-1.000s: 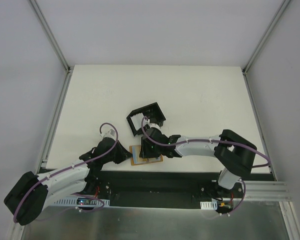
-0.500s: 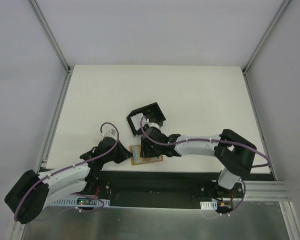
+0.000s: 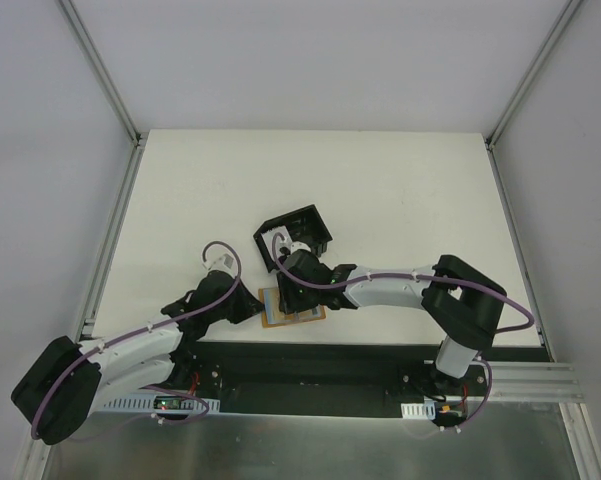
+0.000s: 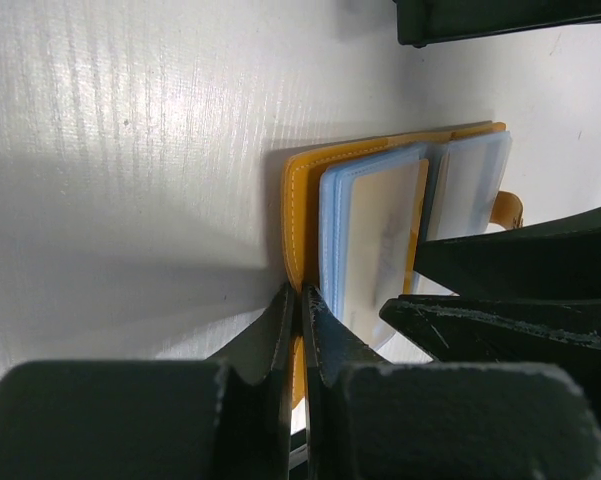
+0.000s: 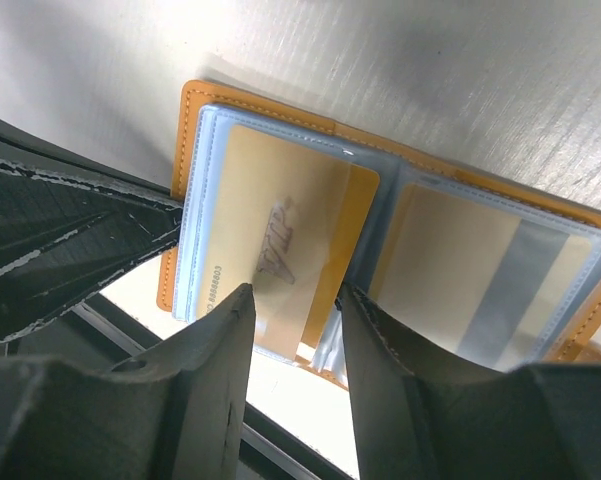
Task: Put the credit cards into the card holder
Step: Insert the credit card into the card holder.
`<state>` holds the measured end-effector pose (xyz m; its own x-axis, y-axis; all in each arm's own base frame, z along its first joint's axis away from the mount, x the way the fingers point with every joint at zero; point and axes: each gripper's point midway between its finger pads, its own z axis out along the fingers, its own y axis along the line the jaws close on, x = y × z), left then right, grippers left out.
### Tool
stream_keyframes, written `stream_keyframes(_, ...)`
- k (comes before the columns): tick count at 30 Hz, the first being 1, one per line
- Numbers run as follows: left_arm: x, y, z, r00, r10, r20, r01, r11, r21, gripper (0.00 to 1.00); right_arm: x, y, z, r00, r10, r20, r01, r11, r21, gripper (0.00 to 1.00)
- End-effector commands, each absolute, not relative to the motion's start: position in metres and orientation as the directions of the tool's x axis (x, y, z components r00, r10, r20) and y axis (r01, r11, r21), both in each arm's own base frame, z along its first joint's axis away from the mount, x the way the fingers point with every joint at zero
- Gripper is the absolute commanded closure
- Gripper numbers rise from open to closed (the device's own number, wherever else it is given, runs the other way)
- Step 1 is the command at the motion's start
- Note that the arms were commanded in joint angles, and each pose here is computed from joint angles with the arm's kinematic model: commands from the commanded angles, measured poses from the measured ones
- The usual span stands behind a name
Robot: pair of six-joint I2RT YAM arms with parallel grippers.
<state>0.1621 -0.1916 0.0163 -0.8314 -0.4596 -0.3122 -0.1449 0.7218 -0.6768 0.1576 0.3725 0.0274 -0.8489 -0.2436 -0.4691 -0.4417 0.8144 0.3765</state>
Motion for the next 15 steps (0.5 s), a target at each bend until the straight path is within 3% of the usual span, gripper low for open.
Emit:
stream_keyframes(1,0.156,-0.192,0.013,-0.863,-0.397,-0.314,-0.11,0.753,-0.649,1.0,0.165,0.384,0.043,-0.82,-0.221,-0.528,-0.473,0.78,0.408,0.59)
stream_keyframes(15,0.149,-0.193,0.01,-0.883,-0.35,-0.313,-0.075,0.763,-0.642,1.0,0.183,0.373,0.048,-0.861,-0.11,-0.497,-0.372,0.804,0.465,0.56)
